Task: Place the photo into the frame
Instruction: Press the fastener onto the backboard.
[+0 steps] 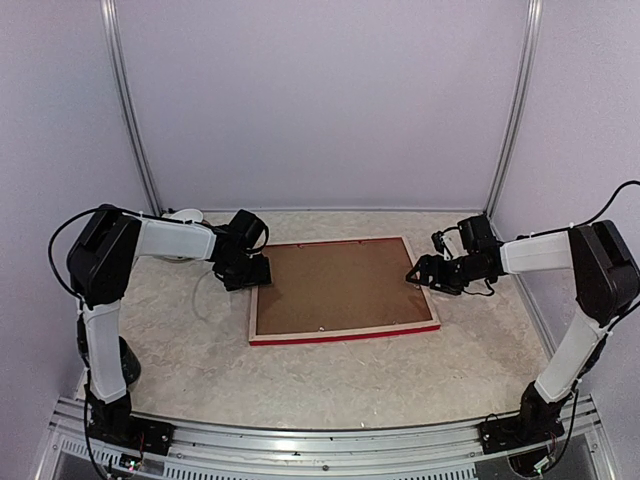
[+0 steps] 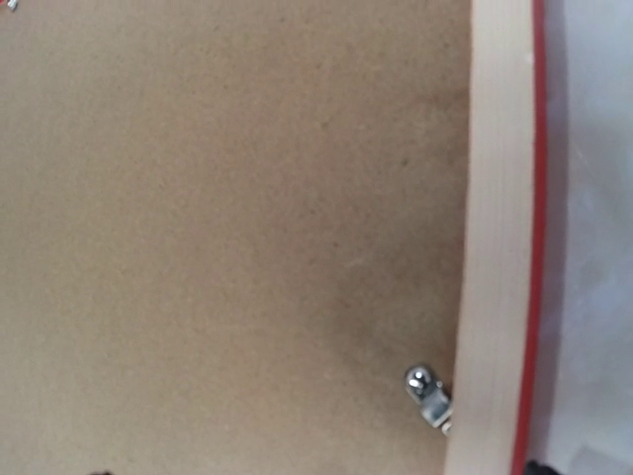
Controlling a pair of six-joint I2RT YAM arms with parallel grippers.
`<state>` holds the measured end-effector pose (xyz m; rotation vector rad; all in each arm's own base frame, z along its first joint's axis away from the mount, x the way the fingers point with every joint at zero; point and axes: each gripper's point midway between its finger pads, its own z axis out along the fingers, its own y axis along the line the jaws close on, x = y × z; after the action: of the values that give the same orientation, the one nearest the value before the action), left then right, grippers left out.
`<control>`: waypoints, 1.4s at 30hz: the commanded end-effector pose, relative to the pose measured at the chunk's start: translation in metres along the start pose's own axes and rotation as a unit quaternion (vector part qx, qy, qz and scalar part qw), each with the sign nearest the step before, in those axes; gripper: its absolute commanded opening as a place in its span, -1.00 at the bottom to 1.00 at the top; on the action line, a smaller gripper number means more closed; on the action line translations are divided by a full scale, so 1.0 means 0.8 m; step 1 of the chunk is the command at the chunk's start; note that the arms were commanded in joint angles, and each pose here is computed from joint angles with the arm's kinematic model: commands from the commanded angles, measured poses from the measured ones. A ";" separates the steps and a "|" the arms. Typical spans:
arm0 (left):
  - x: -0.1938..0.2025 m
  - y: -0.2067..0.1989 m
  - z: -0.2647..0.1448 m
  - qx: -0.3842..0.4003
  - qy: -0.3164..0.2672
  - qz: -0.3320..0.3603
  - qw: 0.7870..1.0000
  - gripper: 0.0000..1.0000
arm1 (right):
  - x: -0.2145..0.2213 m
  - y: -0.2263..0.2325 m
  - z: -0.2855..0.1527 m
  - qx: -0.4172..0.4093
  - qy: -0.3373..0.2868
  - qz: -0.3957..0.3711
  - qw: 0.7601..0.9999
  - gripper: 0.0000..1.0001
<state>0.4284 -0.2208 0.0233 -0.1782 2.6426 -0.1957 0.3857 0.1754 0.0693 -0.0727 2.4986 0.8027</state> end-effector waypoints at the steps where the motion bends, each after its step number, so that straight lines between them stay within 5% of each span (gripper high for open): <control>1: 0.022 0.019 0.023 -0.029 0.032 0.005 0.999 0.36 | -0.002 0.001 0.004 0.005 0.003 -0.008 1.000 0.78; 42: 0.024 0.040 0.026 -0.034 0.032 -0.018 0.999 -0.36 | 0.001 0.000 0.006 0.001 0.005 -0.005 1.000 0.78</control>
<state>0.4385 -0.2252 0.0247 -0.2048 2.6131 -0.2770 0.3851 0.1752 0.0672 -0.0746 2.5074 0.7998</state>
